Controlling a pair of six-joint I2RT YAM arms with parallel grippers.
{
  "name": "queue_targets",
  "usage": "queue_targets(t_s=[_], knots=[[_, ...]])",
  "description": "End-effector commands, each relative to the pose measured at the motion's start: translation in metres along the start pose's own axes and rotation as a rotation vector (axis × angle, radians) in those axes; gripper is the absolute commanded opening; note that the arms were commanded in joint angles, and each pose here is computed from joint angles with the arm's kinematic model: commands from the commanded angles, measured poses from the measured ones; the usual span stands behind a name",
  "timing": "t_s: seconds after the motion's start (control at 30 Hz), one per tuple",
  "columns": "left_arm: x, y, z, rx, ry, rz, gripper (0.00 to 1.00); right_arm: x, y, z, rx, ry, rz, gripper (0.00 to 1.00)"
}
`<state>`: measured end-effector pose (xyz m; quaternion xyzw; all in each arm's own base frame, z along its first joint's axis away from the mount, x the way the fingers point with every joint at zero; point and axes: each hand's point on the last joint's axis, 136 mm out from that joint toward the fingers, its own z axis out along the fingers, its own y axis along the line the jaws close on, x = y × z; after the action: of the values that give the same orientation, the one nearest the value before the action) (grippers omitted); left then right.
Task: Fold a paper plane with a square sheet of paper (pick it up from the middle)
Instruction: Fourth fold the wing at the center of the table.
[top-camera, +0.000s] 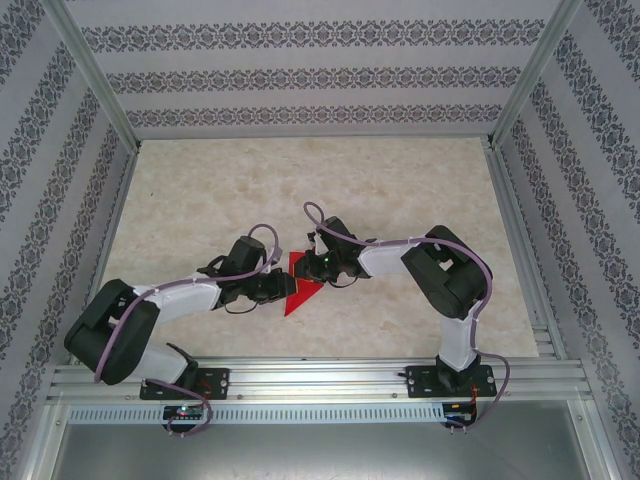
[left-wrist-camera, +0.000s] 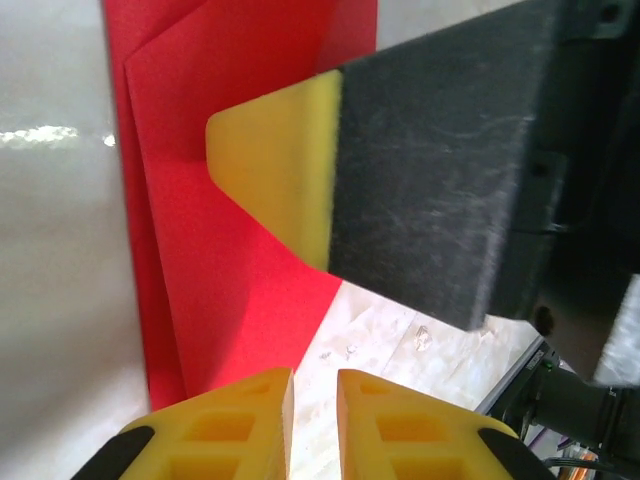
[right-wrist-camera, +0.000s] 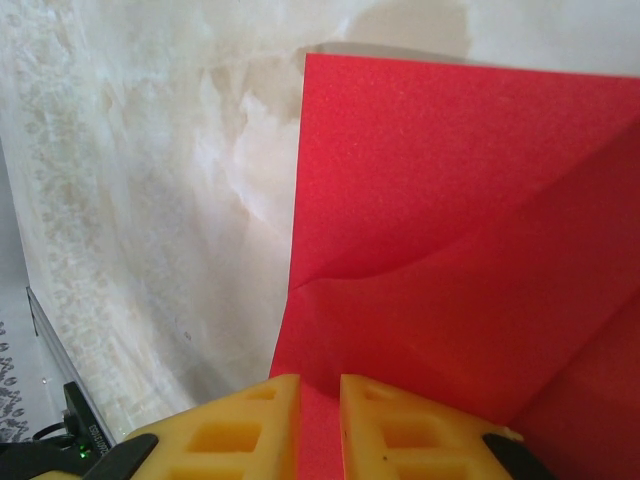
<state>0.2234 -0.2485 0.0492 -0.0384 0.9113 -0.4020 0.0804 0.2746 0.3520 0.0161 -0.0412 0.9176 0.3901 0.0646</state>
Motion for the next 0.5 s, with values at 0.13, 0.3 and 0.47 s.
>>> queue_targets(t_s=[0.13, 0.3, 0.47], knots=[[0.006, 0.013, 0.019, -0.009, 0.053, -0.026, 0.18, 0.027, -0.07, 0.011, 0.234, 0.055, 0.057, 0.2], [0.023, 0.043, 0.019, -0.111, 0.094, -0.052, 0.16, 0.028, -0.072, 0.011, 0.242, 0.057, 0.06, 0.2], [0.045, 0.055, 0.018, -0.129, 0.163, -0.068, 0.17, 0.028, -0.075, 0.011, 0.253, 0.058, 0.062, 0.2]])
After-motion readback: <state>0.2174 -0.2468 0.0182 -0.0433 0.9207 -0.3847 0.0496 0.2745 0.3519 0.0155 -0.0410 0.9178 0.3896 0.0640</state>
